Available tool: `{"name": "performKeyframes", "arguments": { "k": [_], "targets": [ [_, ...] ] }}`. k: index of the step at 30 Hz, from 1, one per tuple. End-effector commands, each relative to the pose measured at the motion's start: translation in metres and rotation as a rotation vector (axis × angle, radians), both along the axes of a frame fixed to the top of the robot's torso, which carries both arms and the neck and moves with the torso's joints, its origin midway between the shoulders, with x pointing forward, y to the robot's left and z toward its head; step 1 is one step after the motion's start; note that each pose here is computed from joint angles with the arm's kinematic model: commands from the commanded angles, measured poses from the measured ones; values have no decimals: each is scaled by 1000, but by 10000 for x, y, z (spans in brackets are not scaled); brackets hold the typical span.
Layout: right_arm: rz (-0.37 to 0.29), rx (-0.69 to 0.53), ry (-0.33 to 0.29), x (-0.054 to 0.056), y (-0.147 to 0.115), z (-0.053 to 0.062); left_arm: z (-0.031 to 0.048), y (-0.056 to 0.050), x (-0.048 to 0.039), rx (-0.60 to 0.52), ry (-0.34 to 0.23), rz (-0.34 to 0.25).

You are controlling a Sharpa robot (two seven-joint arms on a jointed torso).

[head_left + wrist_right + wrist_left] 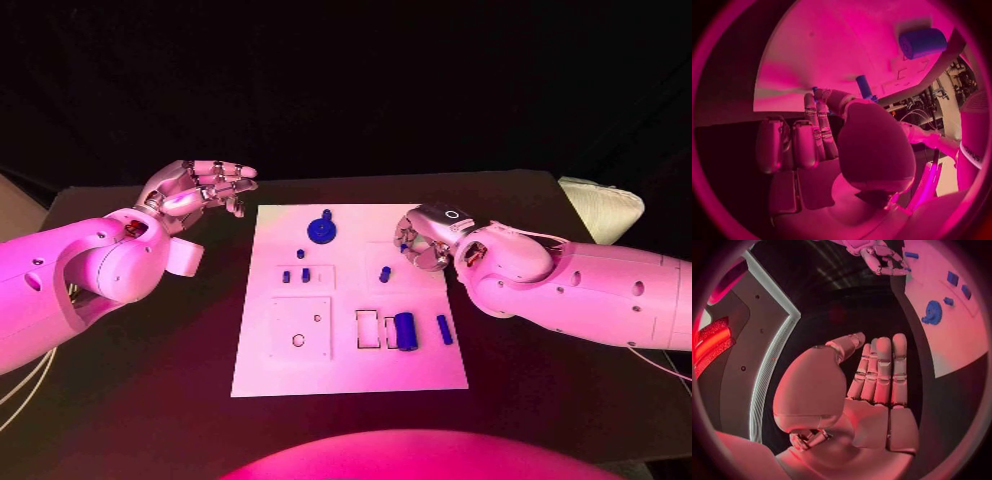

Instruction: Assemble the parts on the task board

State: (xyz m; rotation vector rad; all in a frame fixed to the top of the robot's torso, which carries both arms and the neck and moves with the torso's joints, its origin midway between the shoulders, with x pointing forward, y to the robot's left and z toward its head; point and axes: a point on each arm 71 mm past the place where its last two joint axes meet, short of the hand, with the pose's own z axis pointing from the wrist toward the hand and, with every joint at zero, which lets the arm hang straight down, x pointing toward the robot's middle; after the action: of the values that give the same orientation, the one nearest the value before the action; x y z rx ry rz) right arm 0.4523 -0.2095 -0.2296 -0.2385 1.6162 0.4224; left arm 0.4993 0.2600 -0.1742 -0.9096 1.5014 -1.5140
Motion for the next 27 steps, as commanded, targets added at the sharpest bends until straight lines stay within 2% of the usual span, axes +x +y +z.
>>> {"name": "performKeyframes", "arguments": {
  "k": [1, 7, 12, 21, 27],
  "targets": [
    [-6, 44, -48, -5, -1, 84, 5, -9, 4, -12, 1, -2],
    [-9, 81, -67, -25, -51, 195, -4, 6, 15, -11, 2, 3],
    [11, 124, -71, -104, -17, 279, -12, 15, 19, -13, 5, 6],
    [119, 213, -52, -317, 346, 369, -26, 1, 12, -18, 10, 3],
    [194, 238, -38, -430, 619, 351, -30, -18, 5, -21, 11, -2]
  ]
}}
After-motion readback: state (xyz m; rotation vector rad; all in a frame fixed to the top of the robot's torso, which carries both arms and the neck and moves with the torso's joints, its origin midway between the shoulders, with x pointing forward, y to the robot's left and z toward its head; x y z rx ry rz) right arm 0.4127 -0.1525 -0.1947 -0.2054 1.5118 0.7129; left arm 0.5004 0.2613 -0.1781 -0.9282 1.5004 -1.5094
